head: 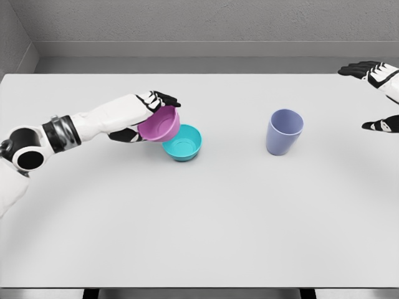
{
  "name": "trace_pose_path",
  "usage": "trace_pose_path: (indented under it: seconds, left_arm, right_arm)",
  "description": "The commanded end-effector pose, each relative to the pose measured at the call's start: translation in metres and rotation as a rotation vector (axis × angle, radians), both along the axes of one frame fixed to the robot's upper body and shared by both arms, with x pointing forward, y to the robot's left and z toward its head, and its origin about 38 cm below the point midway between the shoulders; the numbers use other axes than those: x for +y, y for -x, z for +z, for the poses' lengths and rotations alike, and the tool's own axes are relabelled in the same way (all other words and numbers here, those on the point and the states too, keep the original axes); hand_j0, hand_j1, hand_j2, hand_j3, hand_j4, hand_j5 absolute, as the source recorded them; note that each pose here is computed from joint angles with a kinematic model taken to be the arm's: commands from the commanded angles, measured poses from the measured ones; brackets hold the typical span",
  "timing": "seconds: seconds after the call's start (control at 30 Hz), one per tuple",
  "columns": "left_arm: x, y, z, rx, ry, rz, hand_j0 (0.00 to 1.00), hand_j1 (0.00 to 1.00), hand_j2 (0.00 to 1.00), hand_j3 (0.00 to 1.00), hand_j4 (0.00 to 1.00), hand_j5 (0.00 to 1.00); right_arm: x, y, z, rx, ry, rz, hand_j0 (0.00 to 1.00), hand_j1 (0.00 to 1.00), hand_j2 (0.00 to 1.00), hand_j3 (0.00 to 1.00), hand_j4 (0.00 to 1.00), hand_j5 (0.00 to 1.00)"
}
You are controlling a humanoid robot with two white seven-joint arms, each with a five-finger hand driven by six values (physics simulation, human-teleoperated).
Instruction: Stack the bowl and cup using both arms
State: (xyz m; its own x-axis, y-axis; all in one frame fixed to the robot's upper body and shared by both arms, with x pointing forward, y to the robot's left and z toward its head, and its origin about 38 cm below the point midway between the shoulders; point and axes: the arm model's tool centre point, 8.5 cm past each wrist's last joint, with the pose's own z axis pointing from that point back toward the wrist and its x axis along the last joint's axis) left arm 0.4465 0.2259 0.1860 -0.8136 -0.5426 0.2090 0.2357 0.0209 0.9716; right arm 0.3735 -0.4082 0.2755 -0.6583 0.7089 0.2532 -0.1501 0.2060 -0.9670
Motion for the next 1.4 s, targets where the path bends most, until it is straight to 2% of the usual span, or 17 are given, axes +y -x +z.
trace_pose_path:
  seconds: [0.0, 0.17, 0.23, 0.57, 0.73, 0.83, 0.9, 1.13, 1.17, 1.37]
  left_arm:
    - [-0.017, -0.004, -0.016, 0.026, -0.004, -0.004, 0.53, 0.53, 0.53, 0.53, 0.53, 0.53]
    - [-0.031, -0.014, -0.028, 0.047, -0.045, -0.015, 0.54, 0.54, 0.54, 0.54, 0.54, 0.54]
    - [-0.035, -0.012, -0.03, 0.053, -0.047, -0.023, 0.55, 0.55, 0.55, 0.55, 0.55, 0.55]
    - [-0.032, -0.014, -0.026, 0.045, -0.048, -0.02, 0.66, 0.66, 0.66, 0.66, 0.66, 0.66]
    - [-0.032, -0.013, -0.024, 0.04, -0.045, -0.024, 0.82, 0.82, 0.82, 0.82, 0.82, 0.82]
    - [-0.032, -0.013, -0.024, 0.04, -0.045, -0.024, 0.96, 0.96, 0.96, 0.96, 0.96, 0.96]
    - [-0.032, -0.013, -0.023, 0.039, -0.045, -0.025, 1.0, 1.0, 1.0, 1.0, 1.0, 1.0]
    - [-0.033, -0.013, -0.022, 0.036, -0.041, -0.028, 1.0, 1.0, 1.0, 1.0, 1.0, 1.0]
    - [-0.034, -0.014, -0.016, 0.023, -0.04, -0.031, 1.0, 1.0, 1.0, 1.0, 1.0, 1.0]
    - [-0.025, -0.012, -0.008, 0.002, -0.05, -0.03, 1.0, 1.0, 1.0, 1.0, 1.0, 1.0]
  right_arm:
    - [0.0, 0.0, 0.001, 0.001, -0.006, -0.001, 1.0, 1.0, 1.0, 1.0, 1.0, 1.0]
    - [-0.001, 0.0, 0.001, 0.002, -0.003, -0.003, 1.0, 1.0, 1.0, 1.0, 1.0, 1.0]
    - [-0.001, 0.0, 0.002, 0.0, -0.002, -0.002, 1.0, 1.0, 1.0, 1.0, 1.0, 1.0]
    - [-0.001, 0.0, 0.001, 0.001, -0.002, -0.002, 1.0, 1.0, 1.0, 1.0, 1.0, 1.0]
    - [-0.001, 0.0, 0.001, 0.001, -0.002, -0.002, 1.0, 1.0, 1.0, 1.0, 1.0, 1.0]
    - [-0.001, 0.0, 0.001, 0.001, -0.002, -0.002, 1.0, 1.0, 1.0, 1.0, 1.0, 1.0]
    - [-0.001, 0.0, 0.001, 0.003, -0.002, -0.002, 1.0, 1.0, 1.0, 1.0, 1.0, 1.0]
    - [-0.002, 0.0, 0.002, 0.002, 0.0, -0.004, 1.0, 1.0, 1.0, 1.0, 1.0, 1.0]
    - [-0.002, 0.0, 0.002, 0.002, 0.0, -0.004, 1.0, 1.0, 1.0, 1.0, 1.0, 1.0]
    - [-0.006, 0.0, 0.003, 0.005, 0.01, -0.012, 1.0, 1.0, 1.0, 1.0, 1.0, 1.0]
